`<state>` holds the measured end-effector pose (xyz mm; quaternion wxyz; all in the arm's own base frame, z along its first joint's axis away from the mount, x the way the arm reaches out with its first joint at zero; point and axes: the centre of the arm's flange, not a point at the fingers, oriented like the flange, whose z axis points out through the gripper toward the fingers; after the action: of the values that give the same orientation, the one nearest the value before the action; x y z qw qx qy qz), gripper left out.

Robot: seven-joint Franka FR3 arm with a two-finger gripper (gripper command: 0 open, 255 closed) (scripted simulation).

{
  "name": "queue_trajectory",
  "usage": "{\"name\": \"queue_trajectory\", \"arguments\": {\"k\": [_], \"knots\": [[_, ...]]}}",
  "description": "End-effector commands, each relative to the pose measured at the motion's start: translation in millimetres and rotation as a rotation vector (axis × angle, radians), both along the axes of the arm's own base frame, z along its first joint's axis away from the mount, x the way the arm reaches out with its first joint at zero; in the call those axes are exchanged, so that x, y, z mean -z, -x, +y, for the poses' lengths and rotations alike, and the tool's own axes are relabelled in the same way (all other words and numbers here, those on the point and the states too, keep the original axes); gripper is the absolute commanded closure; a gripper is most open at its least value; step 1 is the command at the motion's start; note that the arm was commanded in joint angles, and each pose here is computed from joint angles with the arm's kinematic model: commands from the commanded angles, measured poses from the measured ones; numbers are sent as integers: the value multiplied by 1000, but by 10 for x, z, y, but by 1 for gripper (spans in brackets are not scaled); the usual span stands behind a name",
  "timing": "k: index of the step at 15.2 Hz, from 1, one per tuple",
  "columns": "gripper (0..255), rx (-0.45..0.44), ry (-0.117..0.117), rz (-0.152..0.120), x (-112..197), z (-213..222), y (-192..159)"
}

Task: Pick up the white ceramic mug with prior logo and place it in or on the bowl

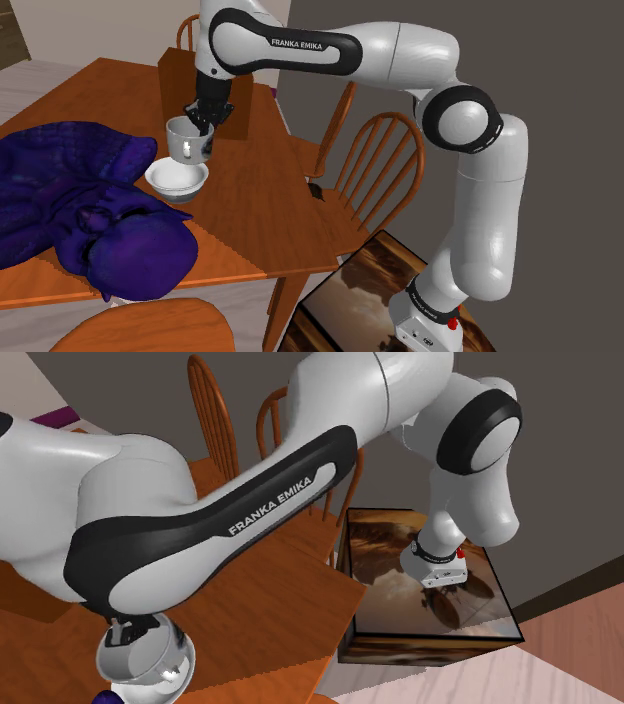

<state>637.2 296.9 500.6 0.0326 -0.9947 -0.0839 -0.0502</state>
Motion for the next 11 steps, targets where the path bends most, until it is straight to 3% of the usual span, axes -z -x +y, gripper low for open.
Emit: {"name": "queue_trajectory", "arguments": {"k": [1,3,11], "knots": [[255,2,1,0,3,153,-205],[255,2,1,0,-3,261,-341],[255,2,1,0,420,261,-341]]}}
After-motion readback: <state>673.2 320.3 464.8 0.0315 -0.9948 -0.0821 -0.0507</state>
